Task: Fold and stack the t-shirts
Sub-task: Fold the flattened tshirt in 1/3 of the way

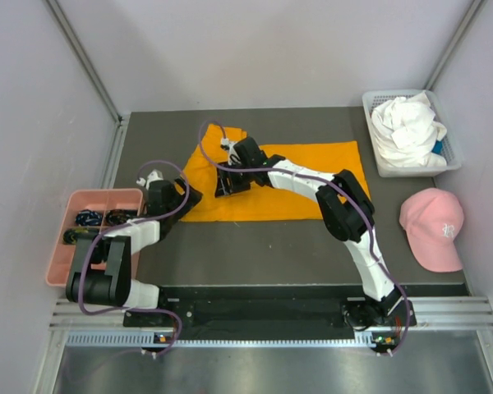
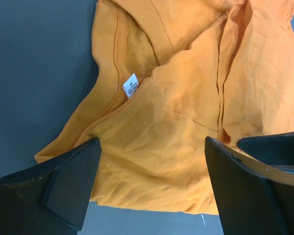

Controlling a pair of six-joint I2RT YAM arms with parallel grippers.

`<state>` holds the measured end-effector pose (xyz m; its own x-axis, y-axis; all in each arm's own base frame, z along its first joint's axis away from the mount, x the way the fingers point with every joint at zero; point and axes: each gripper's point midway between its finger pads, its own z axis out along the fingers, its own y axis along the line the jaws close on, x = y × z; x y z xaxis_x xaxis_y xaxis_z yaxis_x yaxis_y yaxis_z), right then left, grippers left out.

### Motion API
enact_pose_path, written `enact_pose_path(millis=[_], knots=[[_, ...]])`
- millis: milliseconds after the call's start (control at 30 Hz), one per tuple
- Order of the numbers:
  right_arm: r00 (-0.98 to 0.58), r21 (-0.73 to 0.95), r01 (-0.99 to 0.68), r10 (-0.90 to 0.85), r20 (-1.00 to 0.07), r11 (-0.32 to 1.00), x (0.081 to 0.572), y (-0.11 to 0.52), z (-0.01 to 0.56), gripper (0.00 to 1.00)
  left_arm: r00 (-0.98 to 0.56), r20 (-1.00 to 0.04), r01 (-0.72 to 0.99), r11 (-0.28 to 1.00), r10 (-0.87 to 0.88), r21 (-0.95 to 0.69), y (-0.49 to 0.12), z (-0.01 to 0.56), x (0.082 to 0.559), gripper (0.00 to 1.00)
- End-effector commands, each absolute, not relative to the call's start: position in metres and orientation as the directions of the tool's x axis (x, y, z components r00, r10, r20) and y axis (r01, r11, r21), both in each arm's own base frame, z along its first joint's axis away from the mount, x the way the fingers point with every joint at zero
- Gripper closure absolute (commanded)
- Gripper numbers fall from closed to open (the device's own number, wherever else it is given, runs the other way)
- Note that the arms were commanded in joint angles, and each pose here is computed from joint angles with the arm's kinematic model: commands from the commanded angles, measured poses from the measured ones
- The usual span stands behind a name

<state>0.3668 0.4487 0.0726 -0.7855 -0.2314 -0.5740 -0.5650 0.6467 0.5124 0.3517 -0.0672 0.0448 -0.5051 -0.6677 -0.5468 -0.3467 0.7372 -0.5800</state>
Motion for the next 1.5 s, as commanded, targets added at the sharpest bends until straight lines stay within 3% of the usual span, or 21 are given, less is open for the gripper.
enact_pose_path(millis=[0,533,1133,1467], knots=[[-0.790,0.541,-0.561,-0.211,-0.576,0.626,0.362,0.449,0.075,0.44,-0.609,-0.419,-0.541,0.739,-0.673,-0.401,-0.049,-0.016,0.288,0.06],[-0.792,0.525,-0.555,-0.218,-0.570,0.645,0.351,0.434,0.070,0.44,-0.559,-0.402,-0.602,0.688,-0.725,-0.405,-0.045,-0.017,0.280,0.05],[-0.773,0.468,-0.547,-0.204,-0.601,0.694,0.382,0.439,0.057,0.44,-0.564,-0.403,-0.599,0.693,-0.721,-0.401,-0.045,-0.018,0.280,0.06],[-0.764,0.404,-0.471,-0.133,-0.631,0.784,0.413,0.419,0.046,0.44,-0.564,-0.404,-0.598,0.694,-0.720,-0.401,-0.045,-0.018,0.280,0.07]])
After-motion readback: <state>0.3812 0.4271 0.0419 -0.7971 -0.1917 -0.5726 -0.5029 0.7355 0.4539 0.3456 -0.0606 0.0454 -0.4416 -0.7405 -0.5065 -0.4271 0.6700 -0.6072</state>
